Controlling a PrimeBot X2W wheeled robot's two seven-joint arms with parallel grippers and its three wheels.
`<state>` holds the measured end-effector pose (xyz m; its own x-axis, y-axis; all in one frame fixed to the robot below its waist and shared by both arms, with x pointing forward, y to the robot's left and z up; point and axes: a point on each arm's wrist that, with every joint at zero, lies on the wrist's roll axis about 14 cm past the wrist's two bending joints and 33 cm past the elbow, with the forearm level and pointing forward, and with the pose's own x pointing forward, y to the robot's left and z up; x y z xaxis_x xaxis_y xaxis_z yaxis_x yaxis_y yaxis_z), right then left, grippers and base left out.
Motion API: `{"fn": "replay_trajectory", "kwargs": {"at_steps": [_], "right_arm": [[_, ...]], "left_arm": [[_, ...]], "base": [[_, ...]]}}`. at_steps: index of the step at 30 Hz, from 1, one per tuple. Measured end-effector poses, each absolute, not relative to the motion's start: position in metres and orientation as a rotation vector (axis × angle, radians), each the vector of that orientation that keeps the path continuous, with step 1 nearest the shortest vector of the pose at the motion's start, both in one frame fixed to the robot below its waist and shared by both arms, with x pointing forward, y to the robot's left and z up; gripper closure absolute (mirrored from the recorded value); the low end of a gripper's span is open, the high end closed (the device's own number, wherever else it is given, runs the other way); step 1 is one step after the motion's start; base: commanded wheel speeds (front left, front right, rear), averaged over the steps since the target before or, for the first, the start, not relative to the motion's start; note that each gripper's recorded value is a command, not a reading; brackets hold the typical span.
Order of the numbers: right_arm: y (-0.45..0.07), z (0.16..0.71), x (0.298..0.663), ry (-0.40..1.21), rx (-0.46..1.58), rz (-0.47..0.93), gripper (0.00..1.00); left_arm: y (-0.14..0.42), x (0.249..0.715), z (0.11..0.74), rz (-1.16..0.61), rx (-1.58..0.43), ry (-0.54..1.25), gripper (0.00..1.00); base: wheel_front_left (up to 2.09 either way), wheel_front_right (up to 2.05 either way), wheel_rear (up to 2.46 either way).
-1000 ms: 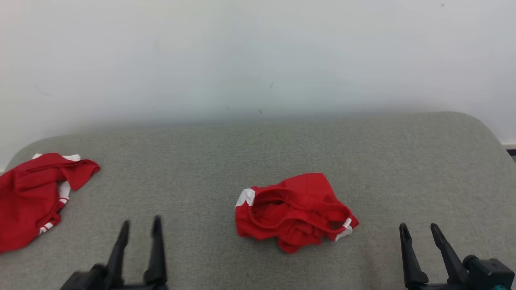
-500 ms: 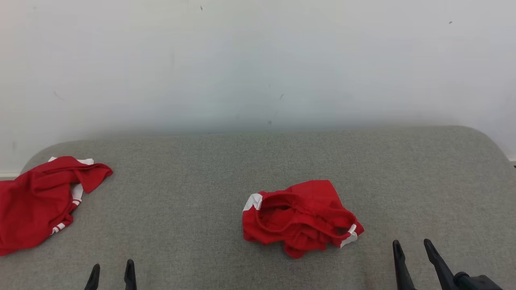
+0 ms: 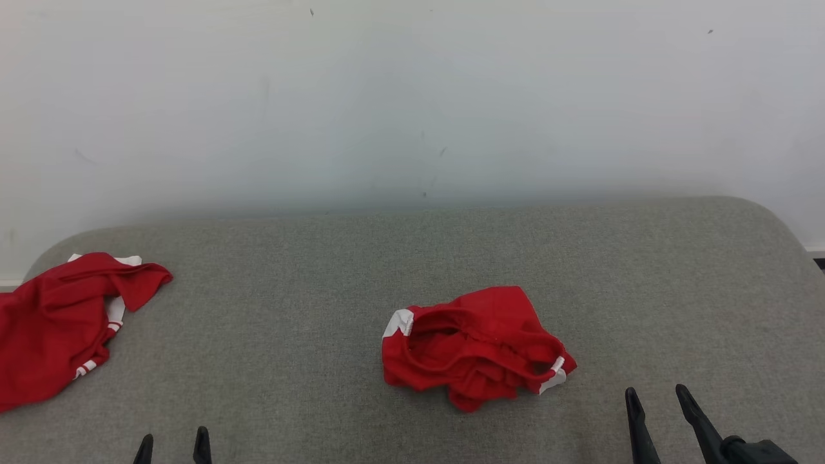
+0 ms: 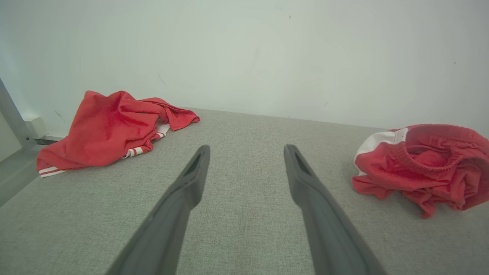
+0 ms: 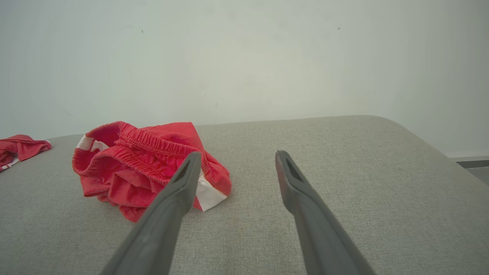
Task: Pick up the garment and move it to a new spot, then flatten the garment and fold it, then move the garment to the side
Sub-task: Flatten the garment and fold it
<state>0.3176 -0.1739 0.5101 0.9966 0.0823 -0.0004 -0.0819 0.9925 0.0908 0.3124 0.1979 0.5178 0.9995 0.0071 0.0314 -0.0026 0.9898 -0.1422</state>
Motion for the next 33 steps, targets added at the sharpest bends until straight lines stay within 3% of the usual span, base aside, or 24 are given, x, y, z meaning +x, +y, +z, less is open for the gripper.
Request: {"fn": "replay_trajectory", "kwargs": {"at_steps": [9, 15, 23, 33], "right_arm": [[-0.175, 0.511, 0.318, 0.006, 0.096, 0.077, 0.0], [-0.182, 0.513, 0.315, 0.003, 0.093, 0.05, 0.0], [-0.207, 0.512, 0.3, 0.013, 0.091, -0.041, 0.0], [-0.243, 0.505, 0.27, 0.033, 0.095, -0.19, 0.0]], "left_arm": [[0.187, 0.317, 0.52, -0.032, -0.141, -0.013, 0.0], [0.151, 0.34, 0.539, -0.169, -0.131, -0.045, 0.0], [0.062, 0.371, 0.55, -0.473, -0.12, -0.034, 0.0], [-0.071, 0.36, 0.526, -0.913, -0.016, 0.099, 0.0]], "base": [[0.0, 0.0, 0.0], [0.0, 0.0, 0.0], [0.0, 0.0, 0.0], [0.0, 0.0, 0.0]]}}
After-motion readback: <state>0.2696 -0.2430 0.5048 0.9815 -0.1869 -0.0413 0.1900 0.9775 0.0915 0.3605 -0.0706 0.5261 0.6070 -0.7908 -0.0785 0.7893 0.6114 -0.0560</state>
